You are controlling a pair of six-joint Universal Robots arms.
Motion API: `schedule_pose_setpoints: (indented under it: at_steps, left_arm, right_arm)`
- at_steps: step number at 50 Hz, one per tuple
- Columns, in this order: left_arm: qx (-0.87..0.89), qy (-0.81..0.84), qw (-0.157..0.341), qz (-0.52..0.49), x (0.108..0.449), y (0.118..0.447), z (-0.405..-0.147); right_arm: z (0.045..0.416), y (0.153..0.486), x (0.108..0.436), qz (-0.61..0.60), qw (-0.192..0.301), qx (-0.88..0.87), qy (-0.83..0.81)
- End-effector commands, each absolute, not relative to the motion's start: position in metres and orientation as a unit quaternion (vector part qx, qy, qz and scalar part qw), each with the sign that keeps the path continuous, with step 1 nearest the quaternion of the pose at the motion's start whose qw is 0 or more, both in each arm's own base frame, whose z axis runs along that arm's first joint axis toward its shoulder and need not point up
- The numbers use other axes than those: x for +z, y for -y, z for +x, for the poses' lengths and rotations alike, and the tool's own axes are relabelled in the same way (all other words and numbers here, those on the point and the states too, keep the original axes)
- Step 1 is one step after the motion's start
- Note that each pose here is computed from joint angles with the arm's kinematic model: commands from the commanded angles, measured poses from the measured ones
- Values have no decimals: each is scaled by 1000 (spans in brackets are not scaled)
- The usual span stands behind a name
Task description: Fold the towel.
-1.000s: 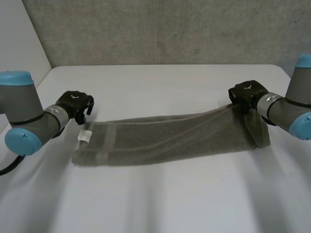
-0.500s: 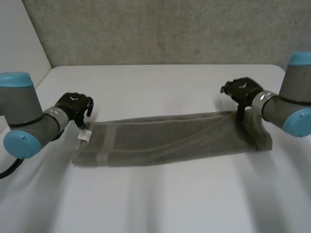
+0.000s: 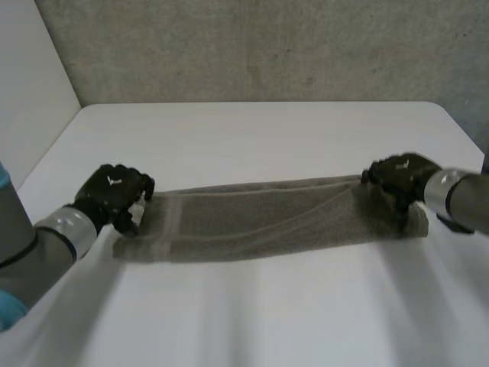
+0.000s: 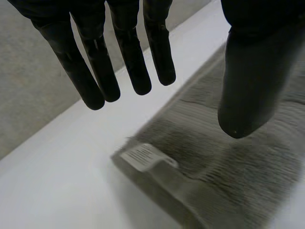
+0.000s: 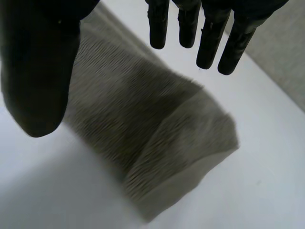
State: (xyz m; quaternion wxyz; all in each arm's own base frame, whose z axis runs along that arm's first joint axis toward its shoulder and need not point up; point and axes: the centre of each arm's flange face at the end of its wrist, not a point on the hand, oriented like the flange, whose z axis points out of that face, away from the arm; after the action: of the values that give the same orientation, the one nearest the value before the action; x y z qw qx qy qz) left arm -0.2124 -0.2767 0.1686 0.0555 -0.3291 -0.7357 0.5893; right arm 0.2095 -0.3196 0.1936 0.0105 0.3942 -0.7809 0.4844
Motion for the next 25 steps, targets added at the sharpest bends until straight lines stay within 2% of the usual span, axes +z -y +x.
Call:
schedule_pose_setpoints:
  at_steps: [1, 7, 15, 25]
  left_arm:
    - [576, 741, 55, -341, 152, 267, -211]
    - [563, 746, 43, -354, 128, 272, -211]
    - [568, 742, 16, -356, 121, 284, -205]
    - [562, 750, 5, -349, 117, 283, -201]
  right_arm:
    - [192, 315, 164, 371, 33, 513, 774]
    - [181, 331, 138, 361, 57, 528, 767]
    - [153, 347, 131, 368, 103, 516, 767]
    - [157, 348, 118, 373, 92, 515, 766]
